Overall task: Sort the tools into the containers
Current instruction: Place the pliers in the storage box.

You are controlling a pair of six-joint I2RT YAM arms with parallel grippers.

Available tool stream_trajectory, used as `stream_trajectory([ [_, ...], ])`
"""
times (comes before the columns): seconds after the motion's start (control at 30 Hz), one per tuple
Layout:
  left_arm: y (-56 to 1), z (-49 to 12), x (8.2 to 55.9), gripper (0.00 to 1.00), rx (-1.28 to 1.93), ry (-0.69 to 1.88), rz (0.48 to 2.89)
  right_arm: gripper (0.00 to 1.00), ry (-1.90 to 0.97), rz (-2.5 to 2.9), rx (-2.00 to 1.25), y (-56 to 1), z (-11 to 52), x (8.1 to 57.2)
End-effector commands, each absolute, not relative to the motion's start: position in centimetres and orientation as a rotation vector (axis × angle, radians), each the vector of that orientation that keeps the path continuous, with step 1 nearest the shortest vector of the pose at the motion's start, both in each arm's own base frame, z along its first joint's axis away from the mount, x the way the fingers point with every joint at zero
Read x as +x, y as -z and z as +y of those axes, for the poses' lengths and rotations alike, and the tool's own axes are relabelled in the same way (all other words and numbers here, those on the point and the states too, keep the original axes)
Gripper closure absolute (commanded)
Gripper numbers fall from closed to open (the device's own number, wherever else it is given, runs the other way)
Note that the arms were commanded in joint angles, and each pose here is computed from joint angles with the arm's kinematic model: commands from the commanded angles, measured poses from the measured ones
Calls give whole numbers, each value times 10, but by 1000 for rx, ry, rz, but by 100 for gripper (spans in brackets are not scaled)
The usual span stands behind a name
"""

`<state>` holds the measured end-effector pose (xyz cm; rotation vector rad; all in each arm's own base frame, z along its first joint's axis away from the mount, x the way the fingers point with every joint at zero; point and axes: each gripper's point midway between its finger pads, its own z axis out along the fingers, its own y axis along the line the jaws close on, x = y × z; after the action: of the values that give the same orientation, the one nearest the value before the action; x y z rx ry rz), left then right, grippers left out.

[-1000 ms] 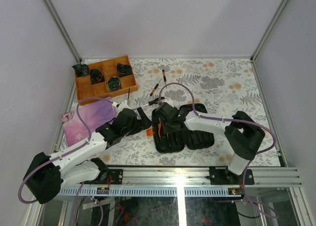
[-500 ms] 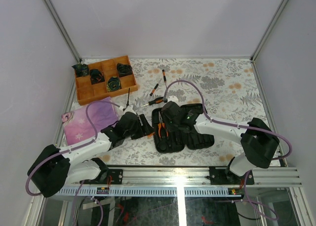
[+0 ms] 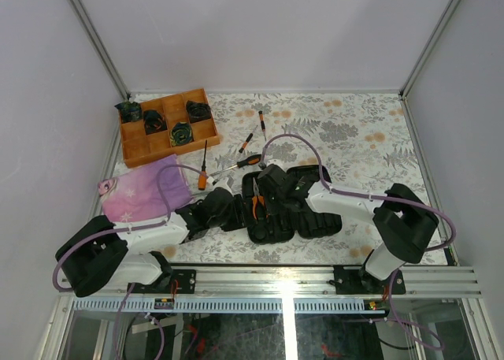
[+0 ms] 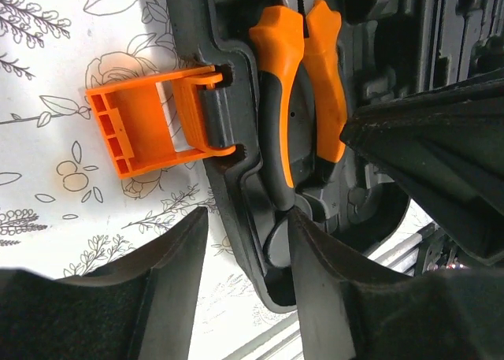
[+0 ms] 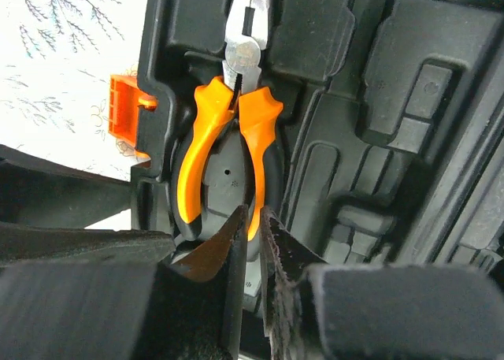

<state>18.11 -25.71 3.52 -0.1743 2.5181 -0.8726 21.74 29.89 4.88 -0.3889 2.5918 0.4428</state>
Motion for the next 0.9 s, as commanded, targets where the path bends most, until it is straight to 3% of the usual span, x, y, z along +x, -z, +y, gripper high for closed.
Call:
stream_trajectory([
  [0.0,-45,-269,186,57,-176,941,2462,84,-531,2602,-394,-47,311,216],
  [0.33,-53,-278,184,65,-135,989,2443,87,-632,2607,-385,-46,320,215],
  [0.57,-52,-288,178,72,-108,1018,2453,84,-506,2563,-338,-59,299,228],
  [0.87,-61,-279,172,66,-155,1003,2422,75,-412,2452,-350,-87,279,240],
])
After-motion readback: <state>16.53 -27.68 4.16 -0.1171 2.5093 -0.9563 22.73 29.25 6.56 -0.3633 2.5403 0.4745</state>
